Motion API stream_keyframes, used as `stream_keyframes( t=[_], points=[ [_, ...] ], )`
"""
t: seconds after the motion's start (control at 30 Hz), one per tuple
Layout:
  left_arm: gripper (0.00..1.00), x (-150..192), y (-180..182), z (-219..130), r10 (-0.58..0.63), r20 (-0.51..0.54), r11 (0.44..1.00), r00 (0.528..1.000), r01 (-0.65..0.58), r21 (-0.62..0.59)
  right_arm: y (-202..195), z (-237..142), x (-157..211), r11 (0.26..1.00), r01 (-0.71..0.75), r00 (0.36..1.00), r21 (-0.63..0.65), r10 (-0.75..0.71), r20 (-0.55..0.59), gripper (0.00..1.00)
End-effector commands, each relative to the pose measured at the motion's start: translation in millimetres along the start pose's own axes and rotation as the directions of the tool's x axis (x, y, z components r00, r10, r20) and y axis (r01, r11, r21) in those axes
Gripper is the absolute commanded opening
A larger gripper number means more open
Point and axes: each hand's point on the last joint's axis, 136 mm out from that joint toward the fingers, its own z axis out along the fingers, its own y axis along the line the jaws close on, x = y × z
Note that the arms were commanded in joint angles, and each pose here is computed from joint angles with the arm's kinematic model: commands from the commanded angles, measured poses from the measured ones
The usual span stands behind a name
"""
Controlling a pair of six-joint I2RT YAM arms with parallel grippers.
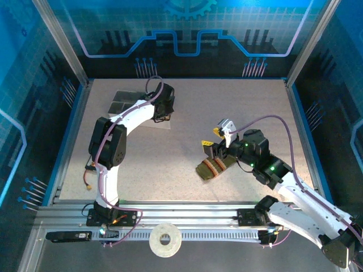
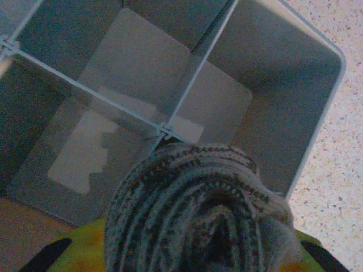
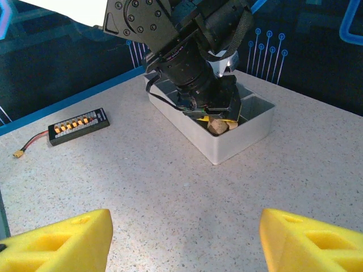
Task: Roll the socks
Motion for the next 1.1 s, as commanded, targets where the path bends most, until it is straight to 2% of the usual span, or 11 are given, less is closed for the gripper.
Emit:
stream_keyframes(
  t=[0.0,0.07,0.23,0.27,0.53,0.73,0.93,1.0,1.07],
  points=[
    [0.13,12.6,10.1,5.5,0.07,0.007,0.995,0.997,-0.07,-0.065,2.0,-7.0,-16.7,1.0,0.019,0.999,0.01,-0.019,0.04,0.69],
    [0.2,14.4,11.1,5.0,0.09,0.014,0.993,0.996,-0.088,-0.078,1.3,-6.6,-16.3,1.0,0.017,0.999,0.014,-0.018,0.039,0.69],
    [0.55,10.7,11.3,-4.7,0.096,0.027,0.993,0.995,-0.094,-0.078,0.3,-5.6,-15.4,1.0,0.02,0.999,0.018,-0.02,0.034,0.7],
    [0.6,8.6,10.1,-8.8,0.092,0.03,0.994,0.995,-0.089,-0.07,0.2,-5.0,-14.8,1.0,0.02,0.999,0.019,-0.021,0.03,0.7],
    [0.83,-0.1,-2.8,-38.8,0.049,0.016,0.999,0.999,-0.049,-0.018,-0.9,-2.2,-12.8,1.0,0.022,1.0,0.022,-0.023,0.017,0.7],
    [0.86,-5.2,-8.3,-56.6,0.011,0.003,1.0,1.0,-0.011,0.01,-1.2,-0.5,-11.5,1.0,0.022,1.0,0.022,-0.022,0.011,0.7],
    [0.78,-22.2,-1.3,-85.2,-0.092,0.01,0.995,0.996,0.092,0.038,-5.9,-1.5,-7.2,0.999,0.017,1.0,0.049,-0.016,-0.008,0.7],
    [0.77,-25.0,-5.2,-101.4,-0.103,0.001,0.991,0.995,0.103,0.089,-12.9,-3.0,-3.5,0.996,0.018,1.0,0.09,-0.015,-0.026,0.69],
    [0.74,-19.1,-23.8,-118.9,-0.068,-0.047,0.971,0.997,0.077,0.225,-33.9,-7.0,4.1,0.978,0.005,0.998,0.211,0.008,-0.061,0.67]
  ],
)
